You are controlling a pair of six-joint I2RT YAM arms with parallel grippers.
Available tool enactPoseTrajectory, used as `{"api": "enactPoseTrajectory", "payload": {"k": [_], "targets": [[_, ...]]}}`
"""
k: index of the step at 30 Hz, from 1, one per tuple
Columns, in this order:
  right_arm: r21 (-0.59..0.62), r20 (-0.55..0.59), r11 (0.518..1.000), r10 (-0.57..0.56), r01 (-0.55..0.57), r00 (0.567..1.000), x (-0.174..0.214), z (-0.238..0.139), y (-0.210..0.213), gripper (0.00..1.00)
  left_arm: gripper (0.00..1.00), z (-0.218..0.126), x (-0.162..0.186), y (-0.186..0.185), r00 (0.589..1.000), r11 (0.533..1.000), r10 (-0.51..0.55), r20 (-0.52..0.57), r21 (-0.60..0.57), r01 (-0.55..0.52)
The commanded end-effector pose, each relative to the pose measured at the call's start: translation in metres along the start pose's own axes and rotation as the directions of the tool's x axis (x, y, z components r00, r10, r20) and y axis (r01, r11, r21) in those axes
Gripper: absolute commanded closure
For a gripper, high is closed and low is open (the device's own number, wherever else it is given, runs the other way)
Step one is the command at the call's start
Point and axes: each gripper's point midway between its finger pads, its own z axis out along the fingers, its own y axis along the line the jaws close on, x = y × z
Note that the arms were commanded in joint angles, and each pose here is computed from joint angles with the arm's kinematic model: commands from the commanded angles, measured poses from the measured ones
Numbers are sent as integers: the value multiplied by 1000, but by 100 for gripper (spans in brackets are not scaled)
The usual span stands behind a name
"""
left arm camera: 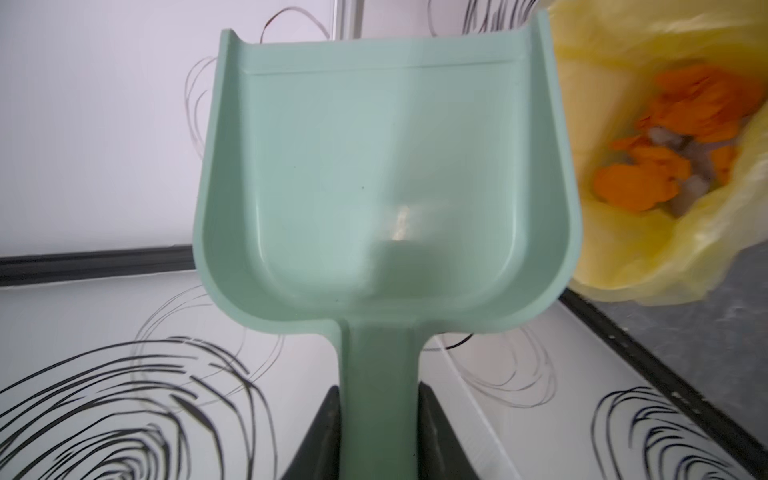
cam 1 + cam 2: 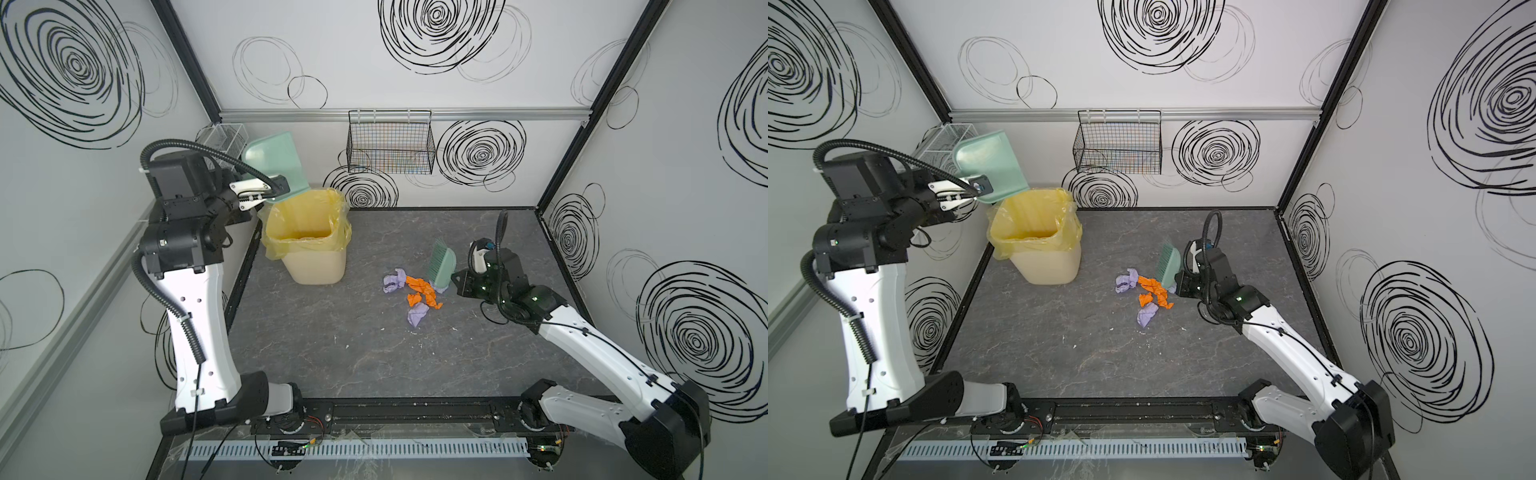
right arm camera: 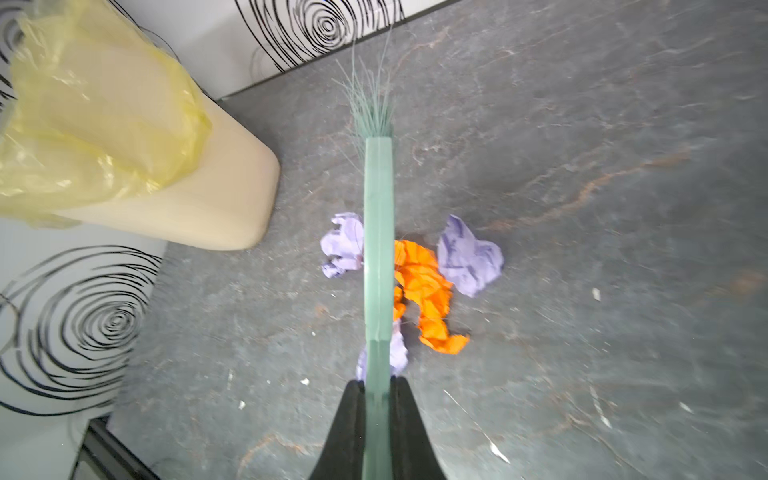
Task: Sweep away the paper scraps from the table
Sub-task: 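Lower the empty dustpan with the left gripper while the right gripper moves the brush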
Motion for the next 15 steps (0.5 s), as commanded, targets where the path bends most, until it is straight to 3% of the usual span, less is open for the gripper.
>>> {"api": "enactPoseTrajectory", "payload": {"k": [1,8,15], "targets": [[-201,115,975,115,-90,987,-42,15,53,100,100,6,-25,-63,989,980,-98,107,183,77],[-220,68,955,215,-196,974,-56,93,82,100,100,12,-56,-179,965,915,-205,164,381,129],[-135,-37,954,266,-268,963,-47,169,73,100,100,22,-79,-279,934,791,-324,150,585,180]]}}
